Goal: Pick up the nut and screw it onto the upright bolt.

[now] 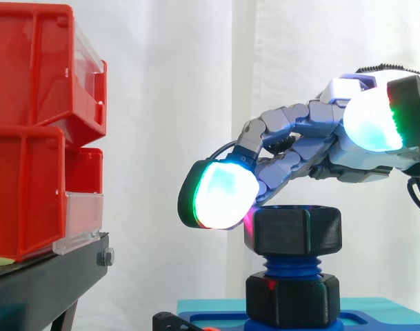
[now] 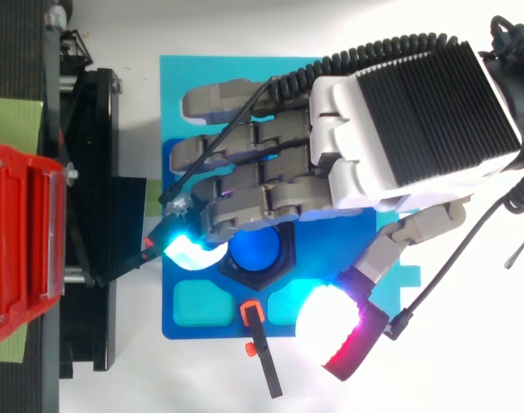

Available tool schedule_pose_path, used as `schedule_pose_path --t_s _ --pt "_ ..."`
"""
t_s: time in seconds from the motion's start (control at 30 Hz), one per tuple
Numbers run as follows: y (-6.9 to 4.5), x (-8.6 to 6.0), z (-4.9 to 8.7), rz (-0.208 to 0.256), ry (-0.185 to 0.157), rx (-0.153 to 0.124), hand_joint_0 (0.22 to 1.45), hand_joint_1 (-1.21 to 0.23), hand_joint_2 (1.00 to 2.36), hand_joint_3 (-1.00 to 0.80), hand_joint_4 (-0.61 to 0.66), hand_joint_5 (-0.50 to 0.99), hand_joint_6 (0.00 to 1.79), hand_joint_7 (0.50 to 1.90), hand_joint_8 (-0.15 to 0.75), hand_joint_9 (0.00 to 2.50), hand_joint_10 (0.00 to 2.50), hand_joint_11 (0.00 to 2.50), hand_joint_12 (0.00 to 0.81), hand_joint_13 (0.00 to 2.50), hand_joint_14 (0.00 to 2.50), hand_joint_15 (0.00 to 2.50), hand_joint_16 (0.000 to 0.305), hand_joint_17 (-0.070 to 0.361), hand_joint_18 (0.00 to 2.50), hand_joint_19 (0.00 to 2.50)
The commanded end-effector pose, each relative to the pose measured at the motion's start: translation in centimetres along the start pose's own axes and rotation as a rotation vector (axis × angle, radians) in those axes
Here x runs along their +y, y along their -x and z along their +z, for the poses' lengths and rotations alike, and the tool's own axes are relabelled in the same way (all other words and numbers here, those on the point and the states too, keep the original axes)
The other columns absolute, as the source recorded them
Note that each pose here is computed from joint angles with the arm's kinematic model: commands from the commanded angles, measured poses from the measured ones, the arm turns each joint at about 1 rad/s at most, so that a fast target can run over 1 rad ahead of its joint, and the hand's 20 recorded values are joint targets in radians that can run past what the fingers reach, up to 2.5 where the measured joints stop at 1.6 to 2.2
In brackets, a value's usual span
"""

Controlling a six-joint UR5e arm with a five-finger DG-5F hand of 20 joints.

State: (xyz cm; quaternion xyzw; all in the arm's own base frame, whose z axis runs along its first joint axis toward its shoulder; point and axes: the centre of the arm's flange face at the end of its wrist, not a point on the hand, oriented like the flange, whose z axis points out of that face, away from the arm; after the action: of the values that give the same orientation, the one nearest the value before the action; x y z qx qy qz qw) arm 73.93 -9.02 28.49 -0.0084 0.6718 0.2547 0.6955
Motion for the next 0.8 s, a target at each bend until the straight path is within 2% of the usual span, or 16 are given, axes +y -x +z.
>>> schedule_pose_path --t_s 0.0,0.1,0.43,0.77 --pt "-0.1 0.0 0.0 0.001 -0.001 0.002 0.48 -0.21 1.0 -0.5 0.22 -0.08 0.5 0.79 0.249 0.68 0.0 0.0 0.321 0.45 0.0 0.0 0.034 0.077 0.15 0.0" --pt "-0.1 0.0 0.0 0.001 -0.001 0.002 0.49 -0.21 1.0 -0.5 0.25 -0.07 0.5 0.89 0.252 0.69 0.0 0.0 0.32 0.46 0.0 0.0 0.033 0.075 0.17 0.0" --pt "0.5 -0.9 -0.5 -0.007 -0.009 -0.01 0.49 -0.22 1.0 -0.5 0.27 -0.05 0.51 1.06 0.272 0.75 0.0 0.0 0.314 0.52 0.0 0.0 0.032 0.072 0.22 0.0" --pt "0.8 -2.3 -1.6 -0.019 -0.035 0.006 0.5 -0.24 1.0 -0.5 0.23 0.0 0.5 1.37 0.287 0.84 0.0 0.0 0.303 0.59 0.0 0.0 0.029 0.066 0.3 0.0"
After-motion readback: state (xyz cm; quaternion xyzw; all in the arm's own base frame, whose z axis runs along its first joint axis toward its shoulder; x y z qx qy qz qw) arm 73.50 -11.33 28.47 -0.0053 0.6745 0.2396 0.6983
